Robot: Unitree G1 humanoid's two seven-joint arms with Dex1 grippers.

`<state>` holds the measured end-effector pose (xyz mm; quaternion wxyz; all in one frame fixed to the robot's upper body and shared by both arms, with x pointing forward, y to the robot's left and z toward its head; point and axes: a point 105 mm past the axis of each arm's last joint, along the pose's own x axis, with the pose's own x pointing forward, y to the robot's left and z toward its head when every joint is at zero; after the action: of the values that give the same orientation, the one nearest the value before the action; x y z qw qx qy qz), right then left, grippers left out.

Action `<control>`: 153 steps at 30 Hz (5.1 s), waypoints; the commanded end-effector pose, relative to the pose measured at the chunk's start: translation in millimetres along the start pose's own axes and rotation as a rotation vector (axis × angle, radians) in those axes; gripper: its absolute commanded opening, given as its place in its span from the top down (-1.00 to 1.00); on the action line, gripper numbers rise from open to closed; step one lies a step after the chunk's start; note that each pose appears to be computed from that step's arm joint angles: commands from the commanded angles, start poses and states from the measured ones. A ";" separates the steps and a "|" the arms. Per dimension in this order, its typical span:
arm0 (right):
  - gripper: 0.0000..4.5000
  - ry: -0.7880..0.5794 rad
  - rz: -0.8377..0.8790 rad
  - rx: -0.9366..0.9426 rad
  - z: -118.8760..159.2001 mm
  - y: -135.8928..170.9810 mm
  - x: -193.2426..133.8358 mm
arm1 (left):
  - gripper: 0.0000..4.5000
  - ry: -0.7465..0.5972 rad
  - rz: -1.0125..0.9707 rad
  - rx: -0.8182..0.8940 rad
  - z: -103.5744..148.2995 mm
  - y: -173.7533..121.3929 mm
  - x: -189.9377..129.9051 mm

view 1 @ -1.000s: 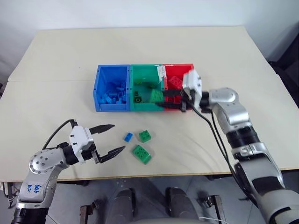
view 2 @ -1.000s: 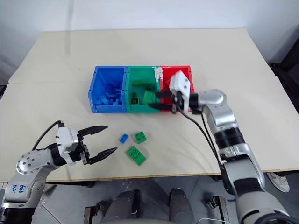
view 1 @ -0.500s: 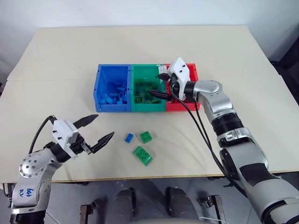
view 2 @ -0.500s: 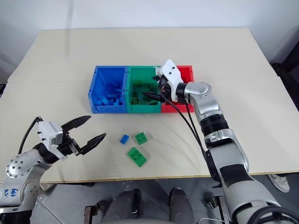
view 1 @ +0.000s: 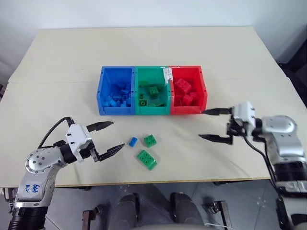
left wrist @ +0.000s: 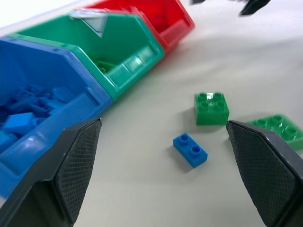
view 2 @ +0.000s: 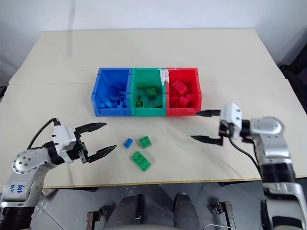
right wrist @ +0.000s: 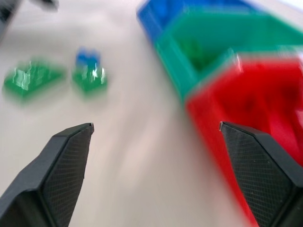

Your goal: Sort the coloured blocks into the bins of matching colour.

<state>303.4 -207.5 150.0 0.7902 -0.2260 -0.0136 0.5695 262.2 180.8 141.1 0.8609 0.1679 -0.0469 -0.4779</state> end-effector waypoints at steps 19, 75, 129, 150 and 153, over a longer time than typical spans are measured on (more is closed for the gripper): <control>-0.98 -0.039 0.012 0.236 30.0 14.5 98.0 | -1.00 0.062 -0.047 0.009 -8.4 -0.5 -16.3; 0.10 -0.175 -0.064 0.201 73.1 -7.3 150.5 | -1.00 0.060 0.038 0.000 -4.2 -11.6 -26.5; -0.99 -0.136 0.162 0.033 15.5 47.2 -18.9 | -1.00 0.116 -0.301 0.053 0.7 -20.6 -22.4; -0.99 -0.095 0.080 0.045 17.9 59.0 -28.5 | -1.00 0.235 -0.808 0.173 -35.3 -54.7 68.2; -1.00 -0.100 0.052 0.030 18.0 57.0 -27.3 | -0.74 0.182 -0.798 0.178 -29.3 -53.5 74.0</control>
<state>238.1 -211.6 142.2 0.7730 -0.1705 -0.0142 0.6109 264.3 101.6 87.4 0.5912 0.2857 0.0685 -0.7511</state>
